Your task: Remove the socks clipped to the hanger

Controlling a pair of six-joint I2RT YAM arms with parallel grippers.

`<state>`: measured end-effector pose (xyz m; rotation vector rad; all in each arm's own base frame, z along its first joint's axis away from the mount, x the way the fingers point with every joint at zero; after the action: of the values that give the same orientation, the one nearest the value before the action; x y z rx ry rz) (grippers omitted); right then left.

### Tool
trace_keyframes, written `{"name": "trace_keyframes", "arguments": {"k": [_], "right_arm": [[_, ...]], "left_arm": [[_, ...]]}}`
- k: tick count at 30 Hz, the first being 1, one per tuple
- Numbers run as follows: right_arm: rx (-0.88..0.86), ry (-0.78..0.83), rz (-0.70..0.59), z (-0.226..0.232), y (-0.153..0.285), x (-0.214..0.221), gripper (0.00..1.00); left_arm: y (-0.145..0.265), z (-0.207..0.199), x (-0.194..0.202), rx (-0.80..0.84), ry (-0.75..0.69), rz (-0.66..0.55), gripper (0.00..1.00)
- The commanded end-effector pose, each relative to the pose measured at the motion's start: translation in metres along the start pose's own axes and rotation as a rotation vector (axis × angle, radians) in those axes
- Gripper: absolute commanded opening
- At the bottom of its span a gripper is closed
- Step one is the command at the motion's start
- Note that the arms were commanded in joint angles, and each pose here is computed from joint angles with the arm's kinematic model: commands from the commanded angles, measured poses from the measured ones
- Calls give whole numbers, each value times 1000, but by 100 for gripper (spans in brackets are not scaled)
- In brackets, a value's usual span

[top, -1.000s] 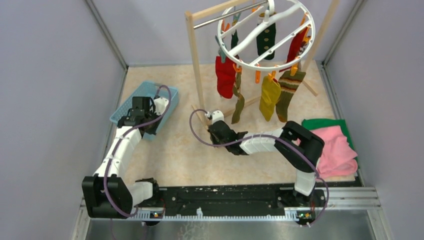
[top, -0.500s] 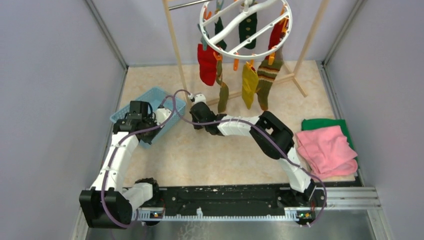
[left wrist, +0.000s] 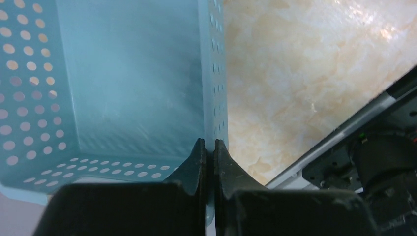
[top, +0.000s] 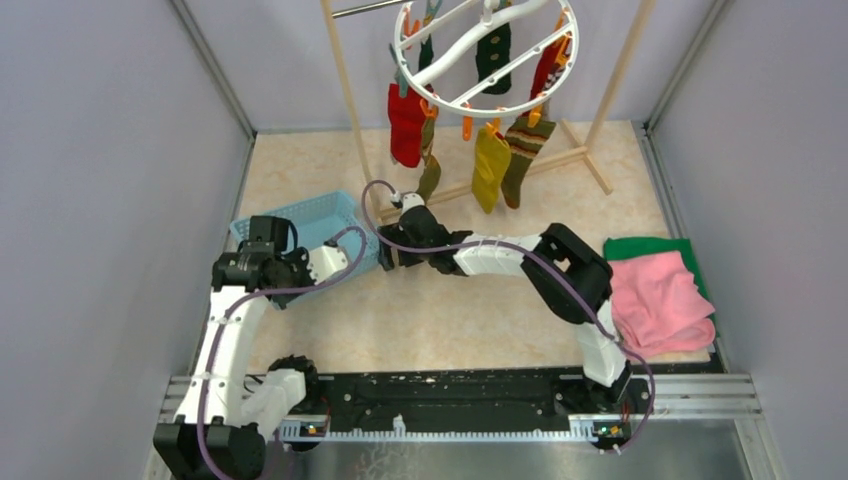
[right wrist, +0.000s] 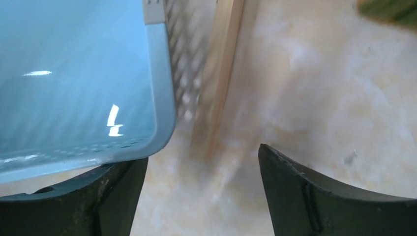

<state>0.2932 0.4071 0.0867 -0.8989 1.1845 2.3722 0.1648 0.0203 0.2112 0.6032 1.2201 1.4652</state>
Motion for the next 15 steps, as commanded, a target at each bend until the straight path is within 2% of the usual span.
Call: {"name": "trace_keyframes", "arguments": {"k": [1,5,9,15], "right_arm": [[-134,-38,-114,22,46,-37,85],[-202,-46,-118,28,78,-40,87],[-250,-74,-152,31,116,-43,88],[-241,-90,-147,35,127,-49,84]], "left_arm": [[25,-10,7,45,-143,40,0],[39,-11,5,32,-141,22,0],[50,-23,-4,44,-190,-85,0],[60,-35,-10,-13,-288,-203,0]]}}
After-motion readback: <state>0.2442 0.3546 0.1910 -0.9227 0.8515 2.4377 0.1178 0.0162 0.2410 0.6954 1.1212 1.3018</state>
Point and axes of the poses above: each gripper's point midway between its finger pads, its own y axis back along the fingers, its own z axis along the line the jaws close on, x = y × z, the point moved 7 cm from there along y, back along the fingers, and after that the axes turned 9 degrees about -y, right-handed, at the moved point
